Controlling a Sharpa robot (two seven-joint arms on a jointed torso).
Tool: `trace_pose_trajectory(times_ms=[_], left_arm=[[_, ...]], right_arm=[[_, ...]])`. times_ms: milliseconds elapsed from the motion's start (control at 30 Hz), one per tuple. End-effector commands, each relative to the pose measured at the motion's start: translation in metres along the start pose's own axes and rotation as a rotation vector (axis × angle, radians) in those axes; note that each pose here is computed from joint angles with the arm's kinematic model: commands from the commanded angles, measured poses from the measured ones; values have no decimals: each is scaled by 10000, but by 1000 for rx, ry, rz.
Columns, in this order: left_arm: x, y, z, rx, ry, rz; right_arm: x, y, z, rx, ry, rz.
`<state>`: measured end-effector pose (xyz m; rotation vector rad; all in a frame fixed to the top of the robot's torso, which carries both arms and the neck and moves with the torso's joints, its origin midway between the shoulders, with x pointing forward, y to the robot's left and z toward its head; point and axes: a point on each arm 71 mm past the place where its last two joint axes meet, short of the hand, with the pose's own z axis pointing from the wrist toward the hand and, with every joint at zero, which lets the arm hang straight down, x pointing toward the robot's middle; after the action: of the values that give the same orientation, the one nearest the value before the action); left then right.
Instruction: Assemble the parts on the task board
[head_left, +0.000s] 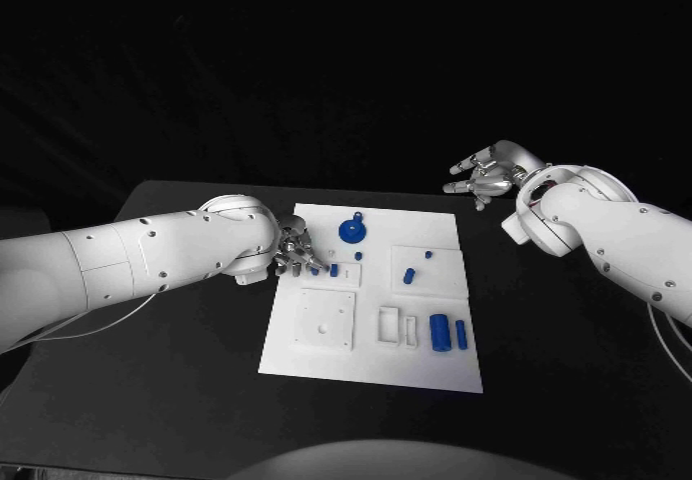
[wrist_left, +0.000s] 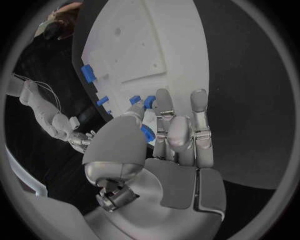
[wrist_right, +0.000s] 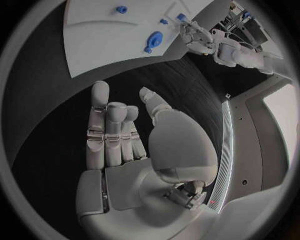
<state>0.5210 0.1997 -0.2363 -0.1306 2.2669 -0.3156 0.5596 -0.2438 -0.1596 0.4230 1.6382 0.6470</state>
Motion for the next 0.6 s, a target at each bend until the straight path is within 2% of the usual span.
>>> trace_pose_trajectory(times_ms=[33,600], left_arm=[[59,40,19,-30,14,19],[40,95,29,-69,12,25]], right_arm=[[5,1,-1,-6,10,-5],[2,-4,-2,-4,10,-5]])
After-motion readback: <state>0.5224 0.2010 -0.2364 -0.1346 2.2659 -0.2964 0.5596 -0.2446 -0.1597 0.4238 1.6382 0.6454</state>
